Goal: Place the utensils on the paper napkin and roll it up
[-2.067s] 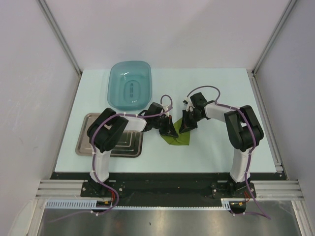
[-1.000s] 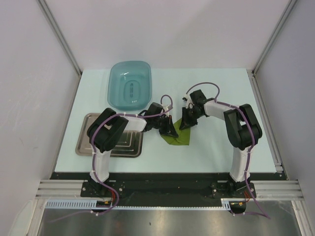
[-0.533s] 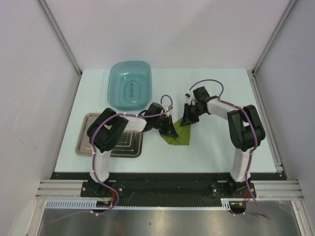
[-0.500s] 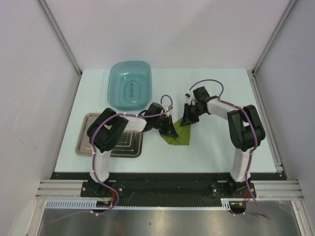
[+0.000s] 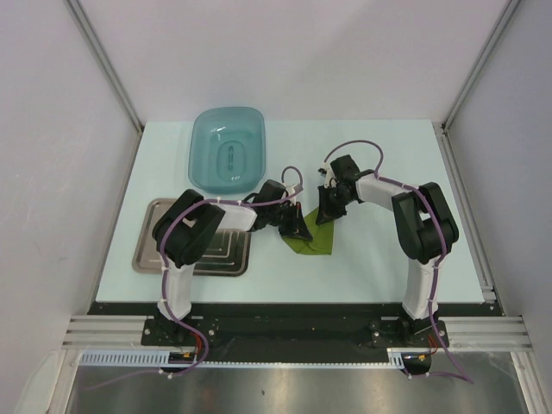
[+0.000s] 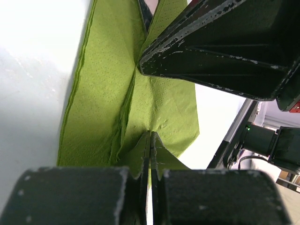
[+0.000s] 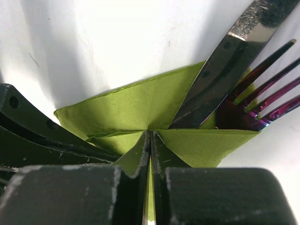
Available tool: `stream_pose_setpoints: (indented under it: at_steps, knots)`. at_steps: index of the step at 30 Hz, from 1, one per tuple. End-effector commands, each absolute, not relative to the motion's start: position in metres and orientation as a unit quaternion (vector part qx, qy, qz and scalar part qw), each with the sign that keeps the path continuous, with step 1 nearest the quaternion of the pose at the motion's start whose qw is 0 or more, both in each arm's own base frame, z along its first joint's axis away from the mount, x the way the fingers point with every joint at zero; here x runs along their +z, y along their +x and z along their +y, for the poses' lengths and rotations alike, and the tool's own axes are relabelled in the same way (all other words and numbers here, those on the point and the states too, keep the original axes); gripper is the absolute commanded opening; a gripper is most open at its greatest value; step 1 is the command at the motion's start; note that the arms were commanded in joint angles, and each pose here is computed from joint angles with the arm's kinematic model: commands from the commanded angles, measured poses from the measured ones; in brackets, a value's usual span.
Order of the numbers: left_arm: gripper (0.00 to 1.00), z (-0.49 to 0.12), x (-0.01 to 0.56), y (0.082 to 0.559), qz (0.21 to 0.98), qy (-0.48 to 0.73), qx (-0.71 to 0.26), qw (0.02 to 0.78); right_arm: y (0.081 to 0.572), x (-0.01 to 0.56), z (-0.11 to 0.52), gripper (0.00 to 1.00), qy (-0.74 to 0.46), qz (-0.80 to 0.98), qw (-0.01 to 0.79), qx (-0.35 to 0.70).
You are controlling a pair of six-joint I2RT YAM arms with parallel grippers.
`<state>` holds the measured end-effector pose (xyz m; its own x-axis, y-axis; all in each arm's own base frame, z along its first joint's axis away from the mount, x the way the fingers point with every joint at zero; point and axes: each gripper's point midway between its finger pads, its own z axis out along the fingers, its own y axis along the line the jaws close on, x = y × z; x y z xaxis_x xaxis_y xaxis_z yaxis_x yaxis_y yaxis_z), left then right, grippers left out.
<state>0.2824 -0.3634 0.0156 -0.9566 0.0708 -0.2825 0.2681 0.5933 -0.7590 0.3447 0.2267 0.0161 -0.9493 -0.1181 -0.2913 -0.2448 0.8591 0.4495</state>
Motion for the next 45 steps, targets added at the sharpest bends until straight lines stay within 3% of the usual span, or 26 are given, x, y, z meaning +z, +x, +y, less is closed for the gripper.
stream_pose_setpoints:
  at_steps: [1,6,13,21,26,36,45]
  knots:
    - [0.01,-0.351,0.007,0.284,0.896,0.099,-0.414,0.129,0.332,-0.026,0.197,0.03,-0.119,0.975,0.102,0.155]
    - [0.07,-0.367,0.047,0.288,0.861,0.122,-0.465,0.164,0.331,-0.027,0.2,0.03,-0.122,0.974,0.1,0.162]
    - [0.09,-0.383,0.061,0.277,0.845,0.131,-0.495,0.155,0.33,-0.024,0.202,0.03,-0.121,0.973,0.1,0.169]
    - [0.07,-0.382,0.031,0.271,0.862,0.13,-0.473,0.131,0.331,-0.022,0.202,0.03,-0.12,0.972,0.102,0.172]
    - [0.01,-0.37,-0.004,0.264,0.891,0.119,-0.425,0.103,0.332,-0.014,0.207,0.03,-0.121,0.97,0.106,0.185]
    - [0.0,-0.353,-0.034,0.258,0.918,0.099,-0.377,0.077,0.35,0.067,0.233,0.11,-0.114,0.946,0.162,0.258]
    - [0.0,-0.354,-0.03,0.261,0.915,0.106,-0.38,0.084,0.329,0.044,0.231,0.11,-0.103,0.953,0.124,0.256]
